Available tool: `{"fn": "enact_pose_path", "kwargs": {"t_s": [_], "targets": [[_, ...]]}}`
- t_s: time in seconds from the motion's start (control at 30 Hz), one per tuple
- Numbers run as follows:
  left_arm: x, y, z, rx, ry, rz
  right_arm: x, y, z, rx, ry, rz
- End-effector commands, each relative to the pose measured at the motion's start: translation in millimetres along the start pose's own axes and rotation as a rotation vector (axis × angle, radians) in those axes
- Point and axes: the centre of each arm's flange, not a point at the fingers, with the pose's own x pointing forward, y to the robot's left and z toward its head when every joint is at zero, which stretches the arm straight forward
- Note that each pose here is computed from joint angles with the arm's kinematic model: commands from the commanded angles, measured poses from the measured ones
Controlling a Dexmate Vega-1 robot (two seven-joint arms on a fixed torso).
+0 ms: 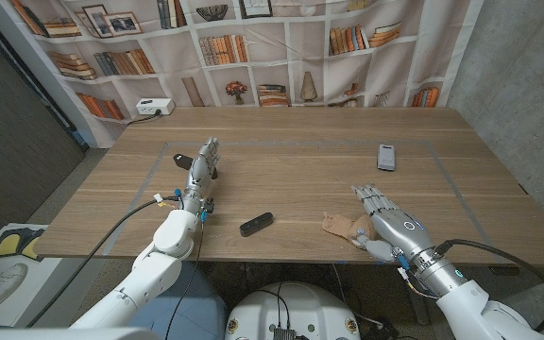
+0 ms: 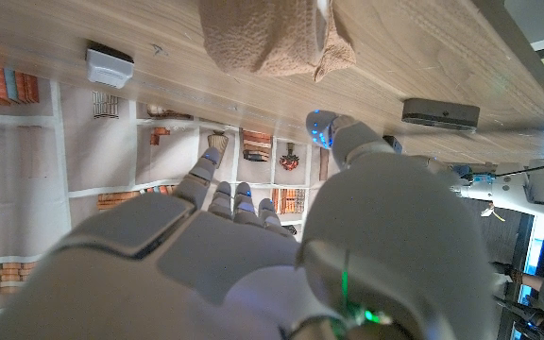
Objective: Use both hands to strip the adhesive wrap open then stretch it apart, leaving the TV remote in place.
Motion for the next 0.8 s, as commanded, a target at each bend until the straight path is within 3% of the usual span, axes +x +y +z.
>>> {"fn": "enact_pose_path", "kwargs": {"t_s": [0.03,0.8], "targets": [[0.9,-1.6,0.5,0.001,0.000,0.002,-2.2,4.2,1.8,-0.014,0.032,0.014],[3.2,-3.3,-1.0,0.009,-0.004,0.001,-6.2,15.1,7.5,0.008,0.024,0.056]]}}
